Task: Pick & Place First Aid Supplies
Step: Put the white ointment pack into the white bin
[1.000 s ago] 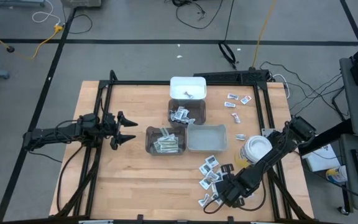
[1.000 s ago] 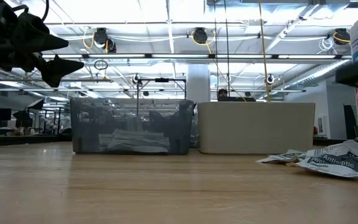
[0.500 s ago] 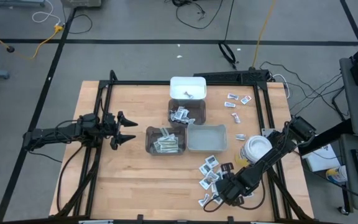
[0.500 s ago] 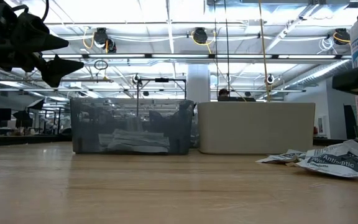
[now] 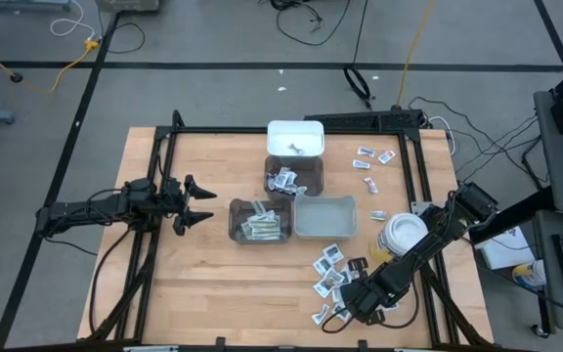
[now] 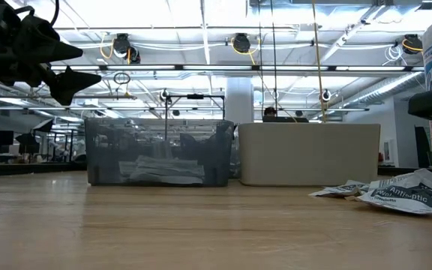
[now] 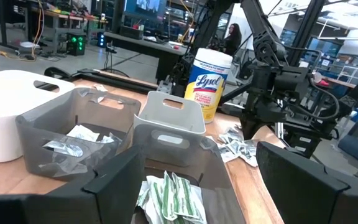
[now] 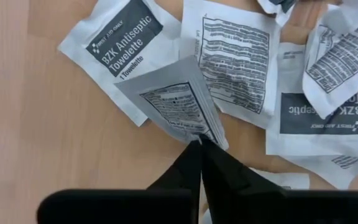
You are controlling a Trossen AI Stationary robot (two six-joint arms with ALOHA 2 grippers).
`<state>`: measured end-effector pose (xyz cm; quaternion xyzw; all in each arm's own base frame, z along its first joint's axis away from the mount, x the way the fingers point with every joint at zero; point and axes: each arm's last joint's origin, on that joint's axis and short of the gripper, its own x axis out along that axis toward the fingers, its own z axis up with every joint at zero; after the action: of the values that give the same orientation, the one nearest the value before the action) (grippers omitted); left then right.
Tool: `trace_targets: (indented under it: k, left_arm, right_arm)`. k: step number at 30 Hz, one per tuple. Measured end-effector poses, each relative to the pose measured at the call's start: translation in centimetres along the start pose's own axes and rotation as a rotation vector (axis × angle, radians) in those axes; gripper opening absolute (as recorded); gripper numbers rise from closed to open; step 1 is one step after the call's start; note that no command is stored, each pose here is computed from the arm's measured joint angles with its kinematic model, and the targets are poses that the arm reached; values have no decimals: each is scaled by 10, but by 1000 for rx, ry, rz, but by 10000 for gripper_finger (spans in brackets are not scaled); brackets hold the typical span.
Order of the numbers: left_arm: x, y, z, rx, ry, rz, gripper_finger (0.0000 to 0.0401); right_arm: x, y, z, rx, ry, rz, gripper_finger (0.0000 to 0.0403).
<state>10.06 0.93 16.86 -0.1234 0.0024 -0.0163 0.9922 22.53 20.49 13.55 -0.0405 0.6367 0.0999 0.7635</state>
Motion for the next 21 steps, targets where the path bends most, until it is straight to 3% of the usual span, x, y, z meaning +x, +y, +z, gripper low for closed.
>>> trace_targets:
  k: [9,21]
  left_arm:
    - [0,0,0,0,0,0,310]
    - [0,0,0,0,0,0,310]
  right_arm:
    - [-15,-2,1,34,9,15,0]
    - [-112,-26,15,94,14,-11,0]
